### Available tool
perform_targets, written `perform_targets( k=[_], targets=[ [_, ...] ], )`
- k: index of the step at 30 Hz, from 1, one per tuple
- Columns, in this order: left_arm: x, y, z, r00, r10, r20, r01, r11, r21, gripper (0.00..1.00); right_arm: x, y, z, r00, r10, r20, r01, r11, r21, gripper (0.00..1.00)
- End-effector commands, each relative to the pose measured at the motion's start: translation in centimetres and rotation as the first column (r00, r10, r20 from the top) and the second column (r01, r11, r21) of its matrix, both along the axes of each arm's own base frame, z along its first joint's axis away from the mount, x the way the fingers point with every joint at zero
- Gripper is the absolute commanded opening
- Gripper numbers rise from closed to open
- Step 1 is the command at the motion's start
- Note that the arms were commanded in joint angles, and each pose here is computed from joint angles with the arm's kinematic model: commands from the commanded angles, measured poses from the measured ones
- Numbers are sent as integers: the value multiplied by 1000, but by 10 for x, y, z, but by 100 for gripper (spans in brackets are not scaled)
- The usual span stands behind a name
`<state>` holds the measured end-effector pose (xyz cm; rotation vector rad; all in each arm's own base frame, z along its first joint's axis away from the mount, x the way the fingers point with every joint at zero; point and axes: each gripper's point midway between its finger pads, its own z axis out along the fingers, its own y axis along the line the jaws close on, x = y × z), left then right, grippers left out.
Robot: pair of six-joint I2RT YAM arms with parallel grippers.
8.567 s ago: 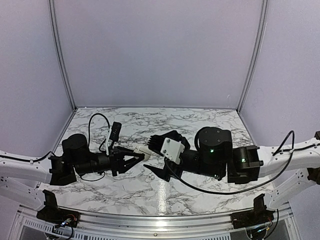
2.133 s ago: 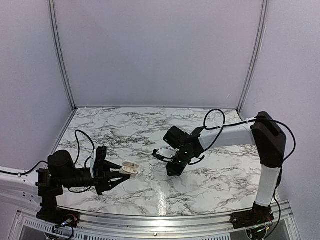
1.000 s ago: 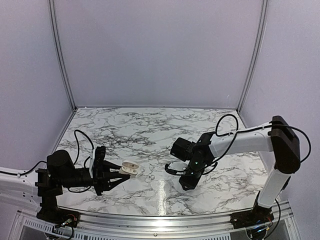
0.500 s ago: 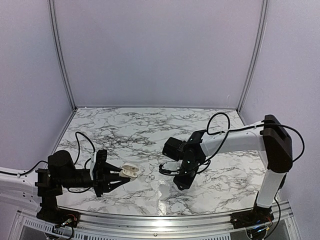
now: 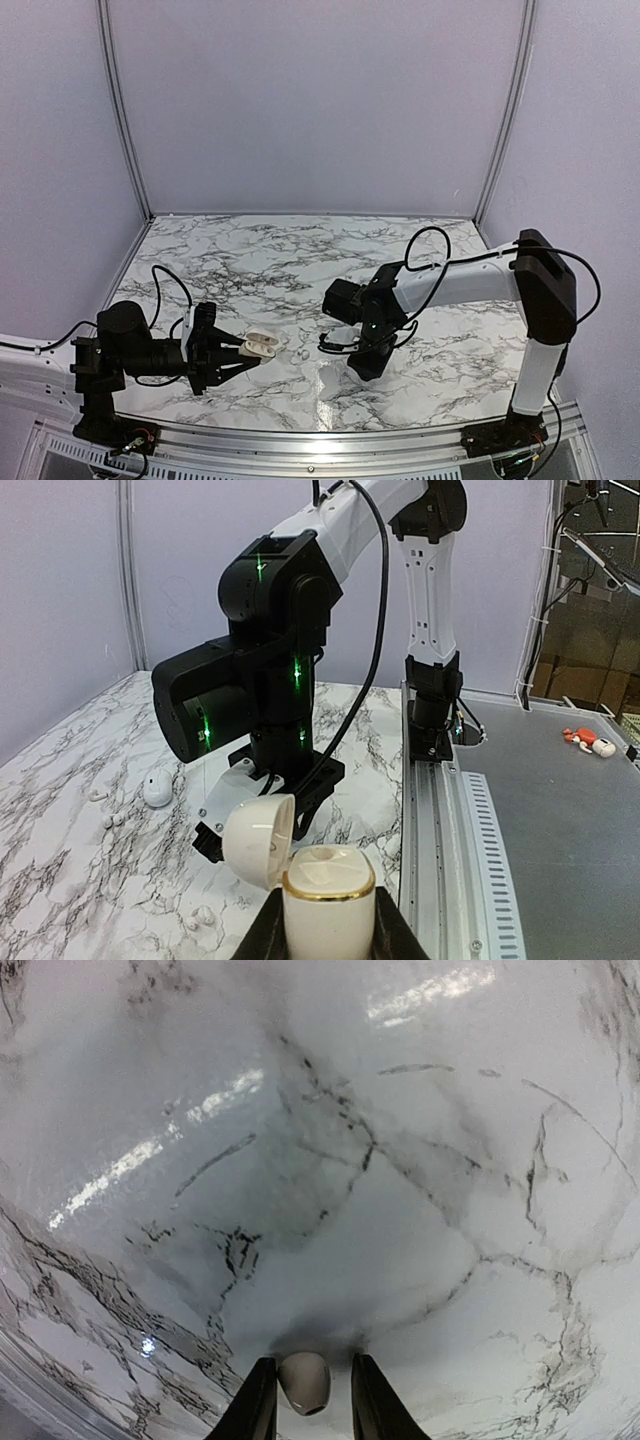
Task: Insert the wireless bluetooth earbuds into the charging case
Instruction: Insert the right earbud into the right side groove of the charging case.
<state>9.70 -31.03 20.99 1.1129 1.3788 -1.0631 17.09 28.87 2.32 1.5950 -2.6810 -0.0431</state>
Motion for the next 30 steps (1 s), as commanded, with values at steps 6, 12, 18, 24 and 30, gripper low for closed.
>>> perform_targets(
  k=[6, 12, 18, 24, 30],
  targets=[
    [2, 0, 7, 1000, 7, 22, -7, 1000, -7, 0, 2, 8, 2, 1000, 19, 13, -19, 1000, 3, 18],
    [6, 3, 10, 999, 32, 37, -32, 999, -19, 0, 8, 18, 17, 999, 9, 52, -13, 997, 79, 14],
    [5, 12, 26, 995, 54, 83, -46, 994, -102, 0, 25, 43, 62, 988, -25, 154, -17, 966, 260, 13],
    [-2, 24, 49, 975, 66, 211, -28, 984, -176, 0, 45, 78, 154, 945, -85, 315, -100, 845, 526, 12],
    [-10, 32, 70, 951, 68, 302, 4, 972, -233, 0, 18, 98, 270, 914, -87, 396, -290, 542, 789, 12]
  ],
)
